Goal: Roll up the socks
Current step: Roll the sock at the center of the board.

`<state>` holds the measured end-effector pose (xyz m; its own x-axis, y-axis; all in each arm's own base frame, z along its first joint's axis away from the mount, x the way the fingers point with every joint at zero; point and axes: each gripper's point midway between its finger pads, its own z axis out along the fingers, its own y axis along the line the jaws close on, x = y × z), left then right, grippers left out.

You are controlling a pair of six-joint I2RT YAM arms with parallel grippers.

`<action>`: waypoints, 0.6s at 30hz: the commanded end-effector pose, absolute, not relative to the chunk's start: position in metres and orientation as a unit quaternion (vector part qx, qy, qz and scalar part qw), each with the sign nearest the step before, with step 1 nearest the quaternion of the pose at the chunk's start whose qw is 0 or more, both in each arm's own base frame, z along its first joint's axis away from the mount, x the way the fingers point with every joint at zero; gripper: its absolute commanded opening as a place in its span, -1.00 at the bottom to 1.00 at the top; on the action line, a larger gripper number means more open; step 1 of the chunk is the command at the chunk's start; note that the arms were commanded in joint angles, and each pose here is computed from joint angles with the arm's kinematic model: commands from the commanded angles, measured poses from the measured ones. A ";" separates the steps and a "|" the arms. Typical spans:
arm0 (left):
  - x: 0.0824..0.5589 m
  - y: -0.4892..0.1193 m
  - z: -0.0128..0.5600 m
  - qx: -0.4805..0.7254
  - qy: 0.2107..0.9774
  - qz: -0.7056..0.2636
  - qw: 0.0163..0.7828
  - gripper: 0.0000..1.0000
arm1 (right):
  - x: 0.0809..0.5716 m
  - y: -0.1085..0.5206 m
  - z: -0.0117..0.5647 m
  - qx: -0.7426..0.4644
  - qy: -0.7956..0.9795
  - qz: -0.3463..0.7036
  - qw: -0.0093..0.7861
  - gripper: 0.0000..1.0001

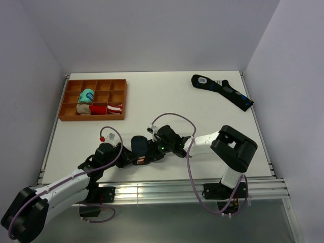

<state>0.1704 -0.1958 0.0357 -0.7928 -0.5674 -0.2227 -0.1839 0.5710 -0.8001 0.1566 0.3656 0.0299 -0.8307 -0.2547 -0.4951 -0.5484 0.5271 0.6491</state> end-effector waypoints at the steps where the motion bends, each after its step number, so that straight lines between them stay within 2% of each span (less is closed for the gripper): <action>1: 0.161 -0.171 0.003 -0.222 0.878 -0.344 0.247 -0.14 | 0.145 0.342 0.009 -0.207 0.897 0.381 0.087 -0.91; 11: 0.178 -0.171 0.026 -0.198 0.854 -0.364 0.315 -0.08 | 0.151 0.331 0.009 -0.200 0.922 0.332 0.014 -0.89; 18: 0.182 -0.174 0.040 -0.182 0.828 -0.398 0.352 -0.05 | 0.160 0.334 0.016 -0.224 0.925 0.308 0.005 -0.87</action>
<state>0.1876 -0.1799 0.0579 -0.6950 -0.5982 -0.3988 -0.0520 0.5951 -0.8020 0.1650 0.3536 0.0278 -0.9021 -0.3683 -0.2248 -0.4229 0.6511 0.6302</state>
